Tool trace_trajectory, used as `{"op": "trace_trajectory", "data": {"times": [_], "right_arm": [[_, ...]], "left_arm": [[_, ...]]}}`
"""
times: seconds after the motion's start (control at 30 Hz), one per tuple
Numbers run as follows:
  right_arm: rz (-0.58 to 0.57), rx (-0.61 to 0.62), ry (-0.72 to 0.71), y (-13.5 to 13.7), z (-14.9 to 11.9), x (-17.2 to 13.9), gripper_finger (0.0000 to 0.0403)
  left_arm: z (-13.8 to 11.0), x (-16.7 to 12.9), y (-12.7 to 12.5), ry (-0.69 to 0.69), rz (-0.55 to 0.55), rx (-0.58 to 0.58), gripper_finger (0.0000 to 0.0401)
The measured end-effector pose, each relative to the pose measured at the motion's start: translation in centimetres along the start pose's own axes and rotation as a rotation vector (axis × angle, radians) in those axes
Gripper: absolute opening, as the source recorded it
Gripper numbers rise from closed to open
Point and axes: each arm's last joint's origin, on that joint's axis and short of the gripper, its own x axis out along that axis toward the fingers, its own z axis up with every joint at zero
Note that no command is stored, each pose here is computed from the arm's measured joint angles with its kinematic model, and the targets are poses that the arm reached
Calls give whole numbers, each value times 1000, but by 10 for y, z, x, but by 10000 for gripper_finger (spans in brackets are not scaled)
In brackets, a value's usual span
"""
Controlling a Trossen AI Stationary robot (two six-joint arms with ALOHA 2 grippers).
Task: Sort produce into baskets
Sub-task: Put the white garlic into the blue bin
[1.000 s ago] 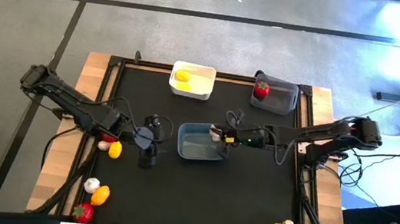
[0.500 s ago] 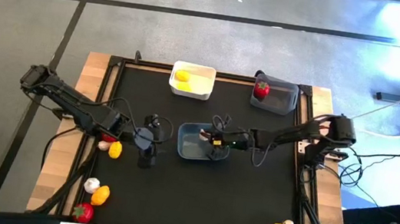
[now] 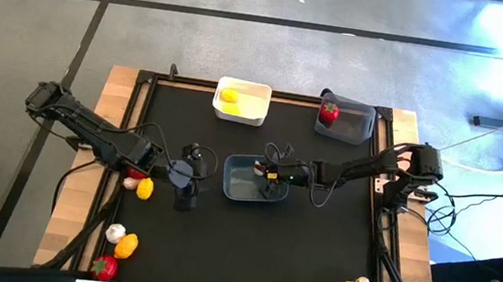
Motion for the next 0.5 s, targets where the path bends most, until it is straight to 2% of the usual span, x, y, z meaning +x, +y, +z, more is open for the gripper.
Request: {"op": "trace_trajectory", "data": {"times": [0.17,0.5], "right_arm": [[-2,1,7,0,-1,0,41],[-3,-1,11,0,-1,0,138]], "left_arm": [[0,0,0,1,0,1,200],[0,0,0,1,1,2,200]]}}
